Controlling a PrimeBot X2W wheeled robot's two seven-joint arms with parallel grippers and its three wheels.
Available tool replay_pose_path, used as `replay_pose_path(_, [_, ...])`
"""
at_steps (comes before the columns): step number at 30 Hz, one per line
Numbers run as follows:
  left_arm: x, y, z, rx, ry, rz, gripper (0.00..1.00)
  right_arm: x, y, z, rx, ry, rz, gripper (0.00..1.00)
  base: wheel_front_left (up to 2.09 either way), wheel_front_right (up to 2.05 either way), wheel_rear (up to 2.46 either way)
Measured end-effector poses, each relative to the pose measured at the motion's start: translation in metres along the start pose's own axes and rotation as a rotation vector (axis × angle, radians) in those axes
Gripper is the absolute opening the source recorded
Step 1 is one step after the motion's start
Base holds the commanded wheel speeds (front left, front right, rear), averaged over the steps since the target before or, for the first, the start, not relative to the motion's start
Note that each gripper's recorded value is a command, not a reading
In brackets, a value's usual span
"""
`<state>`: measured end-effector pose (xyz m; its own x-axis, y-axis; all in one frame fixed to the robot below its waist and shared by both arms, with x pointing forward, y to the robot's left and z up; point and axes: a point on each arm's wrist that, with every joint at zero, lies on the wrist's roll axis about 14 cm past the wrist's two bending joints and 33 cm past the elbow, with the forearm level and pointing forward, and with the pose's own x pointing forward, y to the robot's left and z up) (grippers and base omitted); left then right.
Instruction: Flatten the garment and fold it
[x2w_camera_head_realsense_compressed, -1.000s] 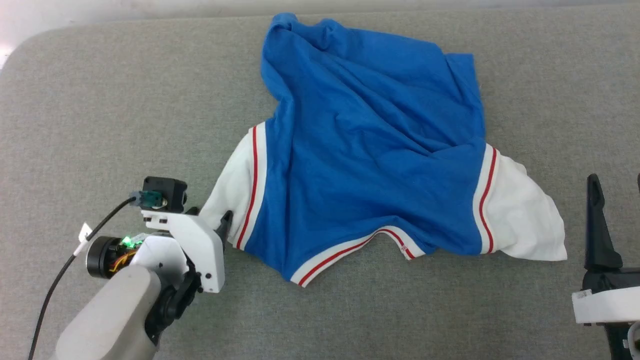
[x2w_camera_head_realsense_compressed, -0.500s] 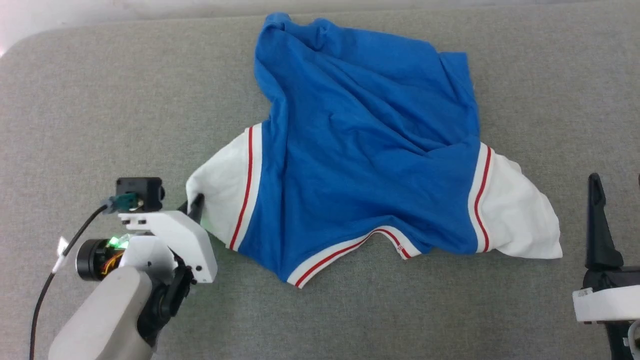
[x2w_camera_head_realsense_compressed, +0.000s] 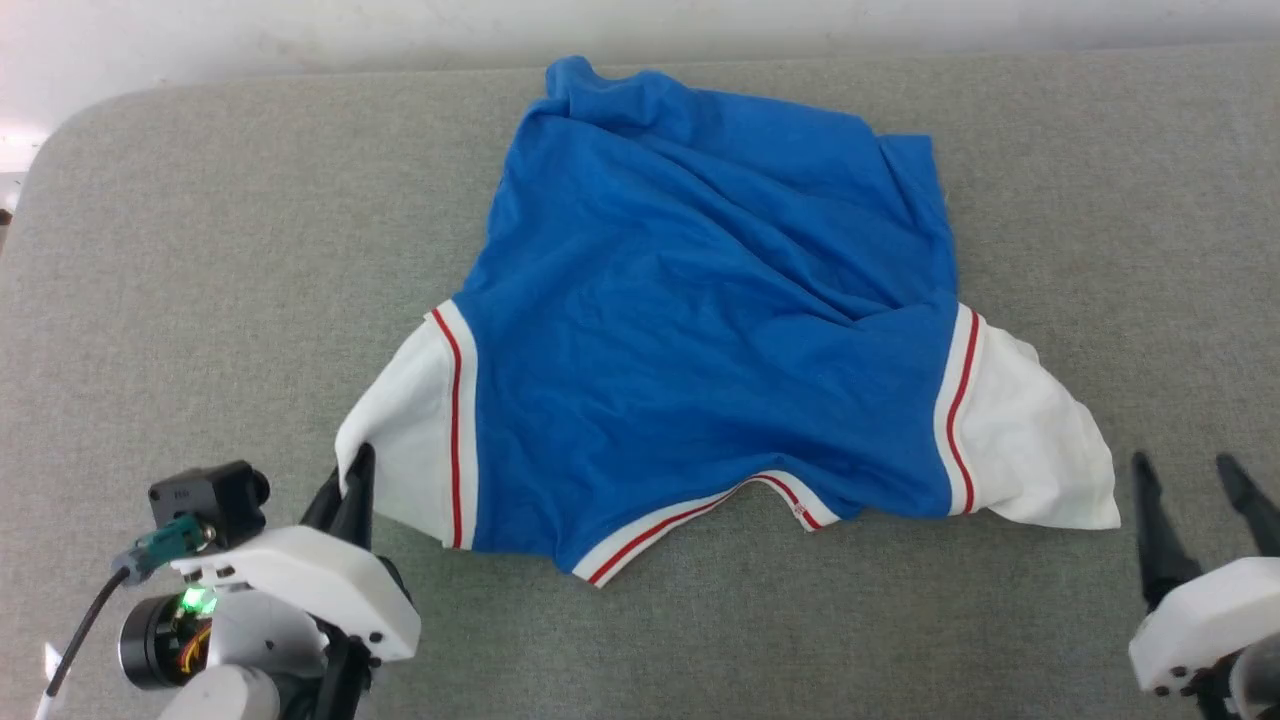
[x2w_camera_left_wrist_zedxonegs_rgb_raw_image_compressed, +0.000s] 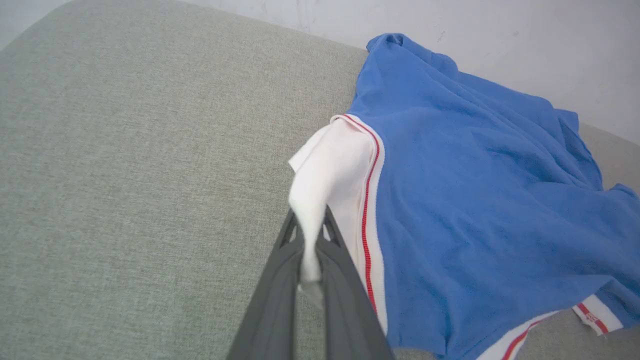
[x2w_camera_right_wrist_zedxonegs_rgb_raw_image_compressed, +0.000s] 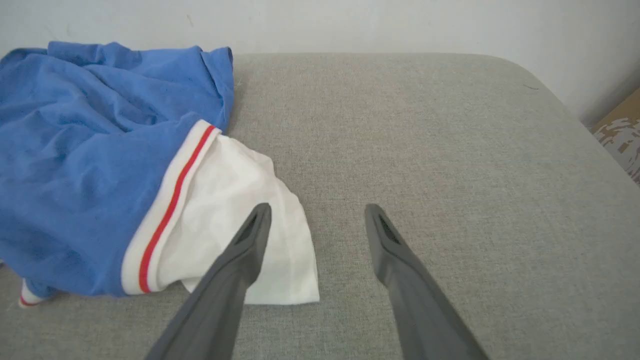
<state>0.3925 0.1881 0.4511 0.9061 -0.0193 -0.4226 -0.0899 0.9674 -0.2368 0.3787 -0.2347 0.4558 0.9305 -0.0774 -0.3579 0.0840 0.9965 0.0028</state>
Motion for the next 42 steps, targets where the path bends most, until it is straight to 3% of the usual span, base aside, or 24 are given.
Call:
replay_pose_path(12, [-0.005, 0.003, -0.002, -0.013, 0.011, 0.012, 0.00, 0.006, 0.004, -0.058, -0.040, 0.272, 0.017, 1.00, 0.00, 0.00, 0.00])
replay_pose_path(24, [-0.001, 0.007, -0.015, -0.010, 0.064, 0.018, 0.00, 0.032, 0.010, -0.073, -0.087, 0.326, 0.067, 1.00, 0.00, 0.00, 0.00])
replay_pose_path(28, [0.001, 0.007, -0.017, -0.009, 0.073, 0.017, 0.00, 0.039, 0.015, -0.078, -0.052, 0.365, 0.088, 1.00, 0.00, 0.00, 0.00])
replay_pose_path(29, [0.002, 0.006, -0.017, -0.009, 0.074, 0.016, 0.00, 0.039, 0.016, -0.080, -0.038, 0.383, 0.089, 0.45, 0.00, 0.00, 0.00])
replay_pose_path(30, [0.003, 0.006, -0.017, -0.008, 0.074, 0.015, 0.00, 0.040, 0.016, -0.081, -0.024, 0.394, 0.088, 0.12, 0.00, 0.00, 0.00])
replay_pose_path(31, [0.004, 0.006, -0.017, -0.008, 0.073, 0.014, 0.00, 0.041, 0.015, -0.081, -0.009, 0.402, 0.085, 0.00, 0.00, 0.00, 0.00])
replay_pose_path(37, [0.004, 0.005, -0.018, -0.014, 0.077, 0.009, 0.00, 0.042, 0.014, -0.078, 0.029, 0.405, 0.069, 0.00, 0.00, 0.00, 0.00])
replay_pose_path(42, [0.004, 0.001, -0.006, -0.065, 0.030, 0.002, 0.00, 0.040, 0.011, -0.055, 0.065, 0.306, 0.053, 0.00, 0.00, 0.00, 0.00])
